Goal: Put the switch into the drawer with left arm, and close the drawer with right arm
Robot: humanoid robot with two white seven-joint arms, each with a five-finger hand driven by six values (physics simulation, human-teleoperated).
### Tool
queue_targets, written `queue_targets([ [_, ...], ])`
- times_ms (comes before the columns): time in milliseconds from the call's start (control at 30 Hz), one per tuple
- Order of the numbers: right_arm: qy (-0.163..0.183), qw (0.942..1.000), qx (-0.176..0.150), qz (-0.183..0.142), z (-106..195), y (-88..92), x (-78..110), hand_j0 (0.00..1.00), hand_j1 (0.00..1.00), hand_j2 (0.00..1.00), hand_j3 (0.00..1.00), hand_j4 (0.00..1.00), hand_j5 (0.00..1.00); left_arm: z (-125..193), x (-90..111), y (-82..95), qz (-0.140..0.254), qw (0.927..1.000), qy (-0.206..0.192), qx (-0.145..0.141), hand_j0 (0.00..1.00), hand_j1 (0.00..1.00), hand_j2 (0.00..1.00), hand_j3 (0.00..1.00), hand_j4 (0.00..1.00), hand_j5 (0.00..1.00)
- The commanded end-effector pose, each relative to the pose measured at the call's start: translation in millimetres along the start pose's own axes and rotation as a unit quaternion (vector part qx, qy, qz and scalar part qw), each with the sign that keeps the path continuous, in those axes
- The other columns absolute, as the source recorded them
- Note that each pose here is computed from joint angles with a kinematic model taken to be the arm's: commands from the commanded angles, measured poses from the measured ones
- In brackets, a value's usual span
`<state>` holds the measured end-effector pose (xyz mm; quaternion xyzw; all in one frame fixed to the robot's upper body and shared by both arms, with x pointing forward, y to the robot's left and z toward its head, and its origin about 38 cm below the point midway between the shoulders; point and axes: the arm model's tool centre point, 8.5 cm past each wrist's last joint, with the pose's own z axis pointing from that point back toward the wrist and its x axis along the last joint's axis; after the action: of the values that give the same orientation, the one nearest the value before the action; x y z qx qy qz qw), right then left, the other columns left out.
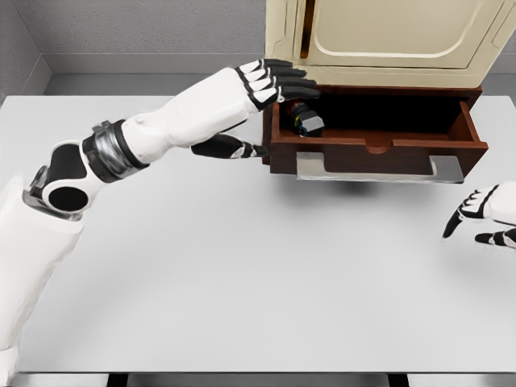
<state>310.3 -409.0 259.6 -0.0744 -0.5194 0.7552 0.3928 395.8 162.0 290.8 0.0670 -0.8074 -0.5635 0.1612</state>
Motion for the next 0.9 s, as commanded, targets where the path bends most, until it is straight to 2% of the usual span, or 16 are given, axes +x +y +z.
queue_targets([
  [0, -0.001, 1.0, -0.002, -0.003, -0.2, -0.5, 0.2, 0.55, 0.55, 0.55, 0.55, 0.55, 0.55, 53.9, -12.4, 67.1, -0.039, 0.9967, 0.036, 0.062, 1.0, 1.0, 1.0, 1.0, 1.0, 1.0],
  [33, -0.001, 1.0, -0.006, 0.001, 0.4, -4.2, 0.4, 0.55, 0.55, 0.55, 0.55, 0.55, 0.55, 72.5, -15.7, 71.6, -0.034, 0.9949, 0.055, 0.078, 1.0, 1.0, 1.0, 1.0, 1.0, 1.0],
  [100, -0.002, 0.9999, -0.011, 0.005, 0.1, -8.0, 0.8, 0.57, 0.57, 0.57, 0.57, 0.57, 0.57, 118.3, -21.6, 60.9, -0.019, 0.9911, 0.11, 0.072, 1.0, 1.0, 1.0, 1.0, 1.0, 1.0],
  [133, -0.002, 0.9999, -0.011, 0.006, -0.1, -8.7, 1.2, 0.58, 0.58, 0.58, 0.58, 0.58, 0.58, 135.7, -25.0, 49.7, -0.009, 0.9897, 0.134, 0.051, 1.0, 1.0, 1.0, 1.0, 1.0, 1.0],
  [167, -0.002, 0.9999, -0.012, 0.007, 0.1, -9.7, 1.3, 0.58, 0.58, 0.58, 0.58, 0.58, 0.58, 160.3, -29.3, 30.4, 0.013, 0.9857, 0.167, 0.019, 1.0, 1.0, 1.0, 1.0, 1.0, 1.0],
  [200, -0.003, 0.9999, -0.014, 0.008, -0.3, -10.6, 1.5, 0.58, 0.58, 0.58, 0.58, 0.58, 0.58, 180.2, -33.6, 17.3, 0.028, 0.9806, 0.194, -0.005, 1.0, 1.0, 1.0, 1.0, 1.0, 1.0],
  [233, -0.004, 0.9999, -0.01, 0.006, -1.9, -8.0, 1.5, 0.58, 0.58, 0.58, 0.58, 0.58, 0.58, 202.6, -41.1, 1.3, 0.05, 0.9724, 0.227, -0.024, 1.0, 1.0, 1.0, 1.0, 1.0, 1.0],
  [300, -0.006, 0.9999, -0.01, 0.006, -3.1, -8.2, 1.7, 0.58, 0.58, 0.58, 0.58, 0.58, 0.58, 231.1, -55.6, -21.9, 0.084, 0.9576, 0.273, -0.037, 1.0, 1.0, 1.0, 1.0, 1.0, 1.0],
  [333, -0.007, 0.9999, -0.008, 0.004, -4.0, -6.4, 1.8, 0.58, 0.58, 0.58, 0.58, 0.58, 0.58, 239.2, -60.3, -26.5, 0.092, 0.953, 0.286, -0.038, 1.0, 1.0, 1.0, 1.0, 1.0, 1.0],
  [400, -0.012, 0.9999, -0.004, -0.003, -8.5, -0.1, 2.2, 0.58, 0.58, 0.58, 0.58, 0.58, 0.58, 243.4, -62.4, -28.0, 0.095, 0.9506, 0.293, -0.037, 1.0, 1.0, 1.0, 1.0, 1.0, 1.0],
  [433, -0.018, 0.9997, -0.013, -0.008, -12.7, 3.0, 2.9, 0.58, 0.58, 0.58, 0.58, 0.58, 0.58, 243.5, -62.6, -28.5, 0.096, 0.9505, 0.293, -0.036, 1.0, 1.0, 1.0, 1.0, 1.0, 1.0],
  [533, -0.021, 0.9993, -0.032, 0.002, -15.2, -6.4, 4.0, 0.58, 0.58, 0.58, 0.58, 0.58, 0.58, 244.6, -63.0, -30.4, 0.099, 0.9497, 0.295, -0.035, 1.0, 1.0, 1.0, 1.0, 1.0, 1.0],
  [633, -0.043, 0.9988, -0.025, 0.001, -31.4, -5.0, 8.1, 0.58, 0.58, 0.58, 0.58, 0.58, 0.58, 245.4, -62.7, -32.1, 0.101, 0.9491, 0.296, -0.035, 1.0, 1.0, 1.0, 1.0, 1.0, 1.0],
  [767, -0.046, 0.9985, -0.03, 0.006, -33.4, -9.5, 9.1, 0.6, 0.6, 0.6, 0.6, 0.6, 0.6, 245.6, -62.8, -31.7, 0.1, 0.949, 0.297, -0.035, 1.0, 1.0, 1.0, 1.0, 1.0, 1.0],
  [867, -0.05, 0.9984, -0.024, 0.001, -37.3, -4.6, 9.8, 0.6, 0.6, 0.6, 0.6, 0.6, 0.6, 245.6, -62.8, -31.7, 0.1, 0.949, 0.297, -0.035, 1.0, 1.0, 1.0, 1.0, 1.0, 1.0],
])
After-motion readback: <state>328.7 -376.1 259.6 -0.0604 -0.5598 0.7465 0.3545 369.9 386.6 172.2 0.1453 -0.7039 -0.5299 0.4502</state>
